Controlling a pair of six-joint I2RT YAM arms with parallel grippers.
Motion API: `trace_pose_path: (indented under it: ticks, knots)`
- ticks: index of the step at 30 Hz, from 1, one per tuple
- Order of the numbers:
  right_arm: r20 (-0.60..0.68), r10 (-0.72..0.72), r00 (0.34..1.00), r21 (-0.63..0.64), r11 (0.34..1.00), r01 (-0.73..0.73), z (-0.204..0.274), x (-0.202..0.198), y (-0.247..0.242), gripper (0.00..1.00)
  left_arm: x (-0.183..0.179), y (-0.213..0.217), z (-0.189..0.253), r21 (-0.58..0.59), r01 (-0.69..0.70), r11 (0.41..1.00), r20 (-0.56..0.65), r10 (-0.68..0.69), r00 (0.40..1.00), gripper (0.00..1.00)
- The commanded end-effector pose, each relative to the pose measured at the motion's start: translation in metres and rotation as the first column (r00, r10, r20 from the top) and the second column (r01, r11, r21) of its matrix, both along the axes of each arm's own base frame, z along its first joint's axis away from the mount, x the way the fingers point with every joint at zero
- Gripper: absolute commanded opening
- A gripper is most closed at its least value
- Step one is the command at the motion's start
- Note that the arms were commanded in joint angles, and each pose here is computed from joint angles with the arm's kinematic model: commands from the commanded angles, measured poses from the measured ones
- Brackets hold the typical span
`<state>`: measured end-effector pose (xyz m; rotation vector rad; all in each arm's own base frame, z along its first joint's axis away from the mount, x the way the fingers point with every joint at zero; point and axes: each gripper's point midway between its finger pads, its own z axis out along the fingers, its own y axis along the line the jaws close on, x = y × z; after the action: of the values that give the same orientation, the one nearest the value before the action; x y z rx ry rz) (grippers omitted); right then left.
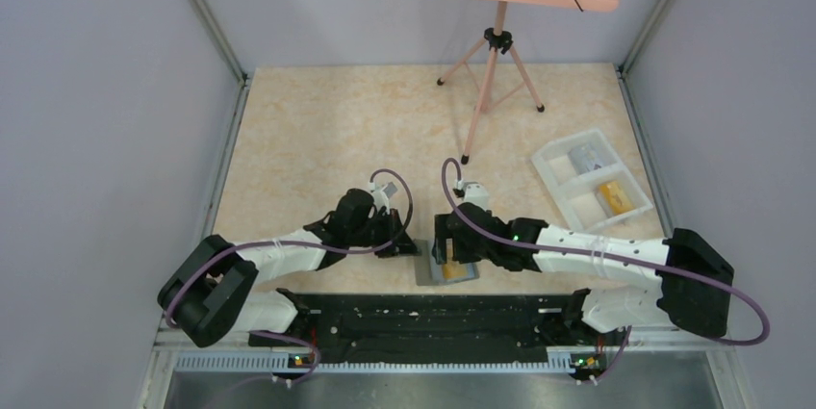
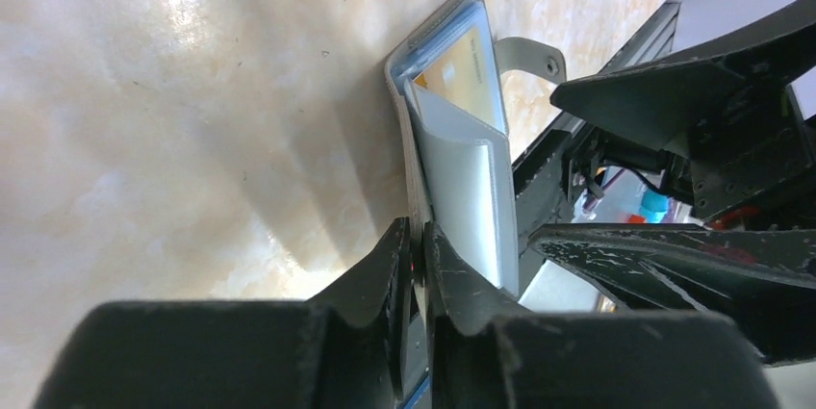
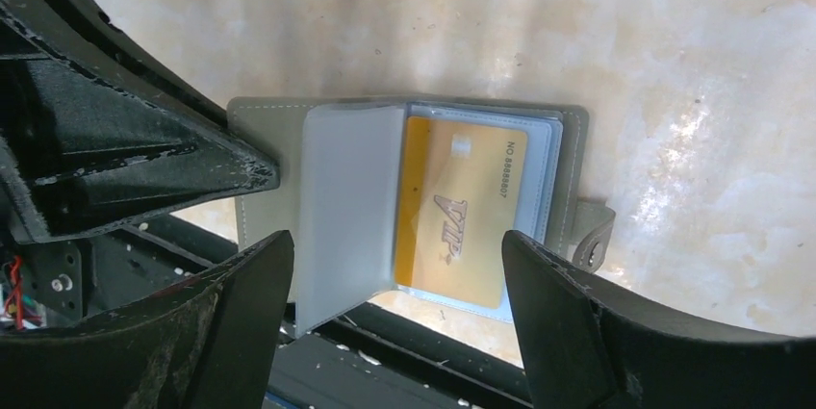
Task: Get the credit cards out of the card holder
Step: Remove the credit card from the card holder.
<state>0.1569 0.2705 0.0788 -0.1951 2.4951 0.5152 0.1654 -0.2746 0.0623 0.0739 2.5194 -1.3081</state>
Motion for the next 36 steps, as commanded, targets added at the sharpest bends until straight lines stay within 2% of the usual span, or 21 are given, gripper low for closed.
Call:
trace_pose_path:
  ticks: [1, 4, 6, 11, 16, 25, 30, 36]
  knots:
    - [0.039, 0.058, 0.998, 0.104, 0.993, -0.062, 0.020, 0.003, 0.030, 0.77, 0.013, -0.004, 0.019, -0.005, -0.017, 1.000, 0.067, 0.017, 0.998, 0.21]
    - [0.030, 0.105, 0.994, 0.150, 0.983, -0.108, 0.022, -0.002, 0.044, 0.70, 0.023, 0.010, 0.015, 0.095, -0.093, 0.991, 0.080, 0.086, 0.993, 0.38]
    - [0.023, 0.122, 0.992, 0.167, 0.978, -0.124, 0.022, -0.004, 0.048, 0.64, 0.029, 0.018, 0.022, 0.120, -0.141, 0.983, 0.120, 0.126, 0.985, 0.45]
    - [0.046, 0.129, 0.991, 0.210, 0.968, -0.136, 0.028, -0.005, 0.046, 0.49, 0.037, 0.034, 0.048, 0.136, -0.218, 0.966, 0.205, 0.188, 0.960, 0.49]
    - [0.038, 0.129, 0.991, 0.286, 0.949, -0.135, 0.025, -0.004, 0.038, 0.28, 0.033, 0.022, 0.072, 0.069, -0.163, 0.984, 0.216, 0.144, 0.966, 0.45]
    - [-0.045, 0.177, 0.983, 0.356, 0.923, -0.150, -0.009, -0.016, 0.054, 0.22, 0.027, 0.005, 0.083, -0.007, -0.103, 0.995, 0.181, 0.103, 0.978, 0.37]
    - [-0.075, 0.179, 0.981, 0.341, 0.929, -0.144, -0.022, -0.018, 0.060, 0.22, 0.022, -0.001, 0.080, -0.021, -0.092, 0.996, 0.157, 0.094, 0.983, 0.34]
    - [-0.007, 0.116, 0.993, 0.308, 0.945, -0.108, 0.003, -0.010, 0.037, 0.23, 0.009, -0.009, 0.072, -0.029, -0.069, 0.997, 0.118, 0.072, 0.990, 0.30]
